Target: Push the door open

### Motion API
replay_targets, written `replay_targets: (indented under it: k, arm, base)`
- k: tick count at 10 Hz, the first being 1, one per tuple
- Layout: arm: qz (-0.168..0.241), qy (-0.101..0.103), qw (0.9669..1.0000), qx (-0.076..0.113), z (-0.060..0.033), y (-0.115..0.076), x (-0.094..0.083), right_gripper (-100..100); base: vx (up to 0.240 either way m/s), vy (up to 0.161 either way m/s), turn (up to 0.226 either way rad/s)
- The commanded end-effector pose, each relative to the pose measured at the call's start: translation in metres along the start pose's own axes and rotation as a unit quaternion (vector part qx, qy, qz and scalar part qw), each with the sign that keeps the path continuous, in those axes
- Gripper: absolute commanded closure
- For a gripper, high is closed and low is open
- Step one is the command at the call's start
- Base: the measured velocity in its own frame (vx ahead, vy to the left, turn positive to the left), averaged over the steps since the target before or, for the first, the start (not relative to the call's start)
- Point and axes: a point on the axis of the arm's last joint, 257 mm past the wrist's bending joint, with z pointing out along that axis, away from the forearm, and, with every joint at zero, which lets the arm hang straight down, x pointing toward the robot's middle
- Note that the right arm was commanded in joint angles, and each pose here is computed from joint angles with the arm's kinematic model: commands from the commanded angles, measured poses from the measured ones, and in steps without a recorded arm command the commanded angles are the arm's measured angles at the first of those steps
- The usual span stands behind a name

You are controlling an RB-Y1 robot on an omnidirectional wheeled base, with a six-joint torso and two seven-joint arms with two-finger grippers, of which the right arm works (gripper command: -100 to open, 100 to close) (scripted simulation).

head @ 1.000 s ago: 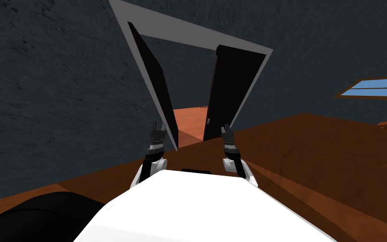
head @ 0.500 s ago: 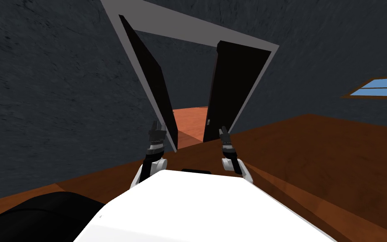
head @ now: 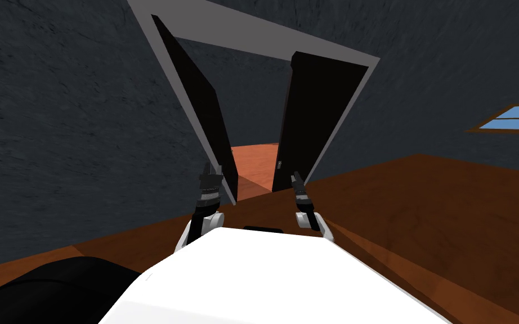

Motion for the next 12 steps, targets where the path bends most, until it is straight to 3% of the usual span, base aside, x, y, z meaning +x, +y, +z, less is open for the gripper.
replay_targets:
  k: [1, 12]
  arm:
    - [0.006, 0.005, 0.9999, 0.009, -0.0008, -0.013, 0.002, -100]
    - [0.037, 0.028, 0.9958, 0.079, -0.0205, -0.095, 0.021, -100]
  base:
    - [0.109, -0.065, 0.033]
    - [0.076, -0.048, 0.025]
